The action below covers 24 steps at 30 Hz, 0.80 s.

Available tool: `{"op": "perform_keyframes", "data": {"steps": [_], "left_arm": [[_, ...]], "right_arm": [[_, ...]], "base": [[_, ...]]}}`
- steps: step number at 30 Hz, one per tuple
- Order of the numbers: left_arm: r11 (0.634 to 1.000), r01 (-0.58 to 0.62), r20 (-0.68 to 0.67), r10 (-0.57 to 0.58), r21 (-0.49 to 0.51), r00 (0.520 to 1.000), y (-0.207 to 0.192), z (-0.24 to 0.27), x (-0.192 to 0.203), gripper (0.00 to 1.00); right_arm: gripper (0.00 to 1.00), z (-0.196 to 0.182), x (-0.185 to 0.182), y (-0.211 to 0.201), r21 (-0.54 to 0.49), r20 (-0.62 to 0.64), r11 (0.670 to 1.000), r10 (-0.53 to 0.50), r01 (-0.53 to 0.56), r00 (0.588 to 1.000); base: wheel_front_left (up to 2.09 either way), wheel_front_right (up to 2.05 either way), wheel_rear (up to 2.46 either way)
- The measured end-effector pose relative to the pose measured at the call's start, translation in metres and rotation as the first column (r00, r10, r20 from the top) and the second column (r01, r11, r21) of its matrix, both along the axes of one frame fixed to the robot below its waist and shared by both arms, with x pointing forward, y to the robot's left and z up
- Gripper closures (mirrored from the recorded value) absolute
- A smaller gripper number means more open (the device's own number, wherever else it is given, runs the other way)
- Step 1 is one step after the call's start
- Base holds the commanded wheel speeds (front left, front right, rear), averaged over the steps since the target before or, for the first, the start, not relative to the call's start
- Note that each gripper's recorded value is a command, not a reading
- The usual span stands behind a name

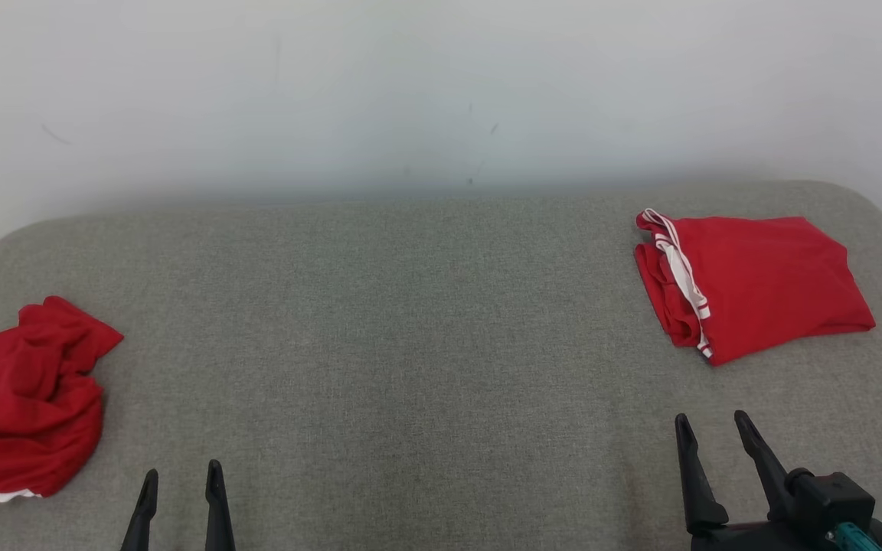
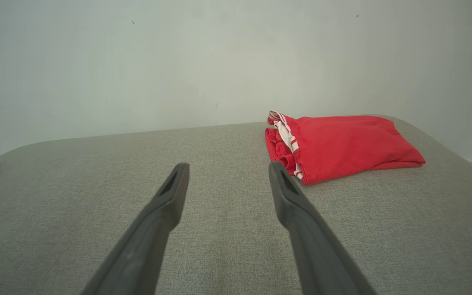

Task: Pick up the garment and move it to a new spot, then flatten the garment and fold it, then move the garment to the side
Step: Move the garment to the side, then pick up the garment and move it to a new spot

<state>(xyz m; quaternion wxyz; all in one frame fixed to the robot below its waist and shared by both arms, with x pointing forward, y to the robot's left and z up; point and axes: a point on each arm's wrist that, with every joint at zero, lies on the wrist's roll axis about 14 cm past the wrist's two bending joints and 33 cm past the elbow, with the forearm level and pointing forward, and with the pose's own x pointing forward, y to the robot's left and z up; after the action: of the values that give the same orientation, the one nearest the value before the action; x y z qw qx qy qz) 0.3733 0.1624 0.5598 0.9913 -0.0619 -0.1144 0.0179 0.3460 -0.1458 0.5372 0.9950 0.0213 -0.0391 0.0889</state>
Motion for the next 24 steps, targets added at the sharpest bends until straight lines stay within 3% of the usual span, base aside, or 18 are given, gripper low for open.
{"op": "perform_keyframes", "data": {"steps": [24], "left_arm": [[1.0,-0.008,-0.002,0.008,0.008,1.0,0.0024,0.0012,-0.0034,0.0]], "right_arm": [[0.0,0.0005,-0.0056,-0.0025,0.011,-0.012,1.0,-0.018,0.018,1.0]], "base": [[0.0,0.0,0.0]]}}
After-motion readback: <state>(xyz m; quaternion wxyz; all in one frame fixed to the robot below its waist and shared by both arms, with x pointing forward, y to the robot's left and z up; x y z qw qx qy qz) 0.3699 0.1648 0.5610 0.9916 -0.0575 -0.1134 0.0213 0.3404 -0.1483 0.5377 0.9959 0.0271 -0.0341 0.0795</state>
